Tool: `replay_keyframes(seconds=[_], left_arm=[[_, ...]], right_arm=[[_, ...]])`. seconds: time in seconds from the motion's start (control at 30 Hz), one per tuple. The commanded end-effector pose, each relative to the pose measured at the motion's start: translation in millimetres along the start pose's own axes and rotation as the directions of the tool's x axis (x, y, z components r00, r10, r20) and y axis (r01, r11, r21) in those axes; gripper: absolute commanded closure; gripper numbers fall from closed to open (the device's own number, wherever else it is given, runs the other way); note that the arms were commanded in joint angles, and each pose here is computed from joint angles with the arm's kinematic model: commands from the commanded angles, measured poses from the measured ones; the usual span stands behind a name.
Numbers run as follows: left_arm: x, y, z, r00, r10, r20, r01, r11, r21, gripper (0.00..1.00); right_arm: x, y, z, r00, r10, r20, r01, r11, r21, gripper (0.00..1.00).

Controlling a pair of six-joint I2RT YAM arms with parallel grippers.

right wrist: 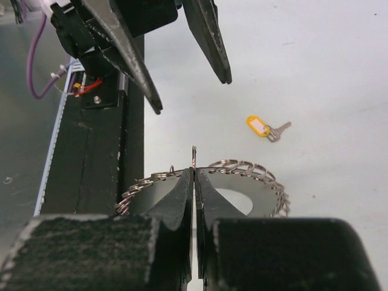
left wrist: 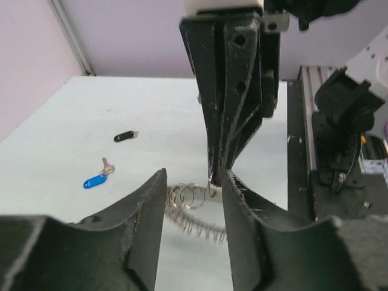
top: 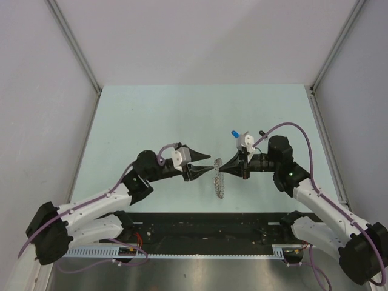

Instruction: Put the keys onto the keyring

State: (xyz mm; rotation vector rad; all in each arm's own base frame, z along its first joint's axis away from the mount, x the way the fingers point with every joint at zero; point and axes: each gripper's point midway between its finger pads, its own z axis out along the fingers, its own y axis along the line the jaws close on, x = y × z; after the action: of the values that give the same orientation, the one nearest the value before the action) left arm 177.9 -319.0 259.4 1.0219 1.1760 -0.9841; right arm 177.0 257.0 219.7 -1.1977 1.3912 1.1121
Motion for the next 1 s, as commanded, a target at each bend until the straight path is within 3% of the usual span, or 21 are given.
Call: replay_keyframes(seconds=[0.0, 0.17, 0.63, 0.97], left_arm=[[10.6, -6.8, -2.8, 0.990, 0.067, -0.125, -0.056, 0.995, 0.085, 0.49], [18.6, -11.7, 3.1, 0.979, 0.070, -0.191, -0.041, 0.987, 0.154, 0.45], [15.6, -25.9, 11.7, 0.970, 0.059, -0.236, 0.011, 0.960, 0.281, 0.53], [25.2, -22.2, 17.5, 0.956, 0.031, -0.291, 0.053, 0.960, 0.275, 0.60]], right_arm=[[-29.8, -4.9, -5.1, 0.992, -0.125, -0.020, 0.125, 0.992, 0.012, 1.00], [-26.8, -2.2, -9.0, 0.989, -0.128, -0.074, 0.128, 0.992, -0.006, 1.00], [-24.3, 2.8, -7.3, 0.982, -0.148, -0.115, 0.143, 0.988, -0.049, 1.00], [-28.3, 8.0, -4.4, 0.979, -0.170, -0.112, 0.163, 0.984, -0.071, 1.00]])
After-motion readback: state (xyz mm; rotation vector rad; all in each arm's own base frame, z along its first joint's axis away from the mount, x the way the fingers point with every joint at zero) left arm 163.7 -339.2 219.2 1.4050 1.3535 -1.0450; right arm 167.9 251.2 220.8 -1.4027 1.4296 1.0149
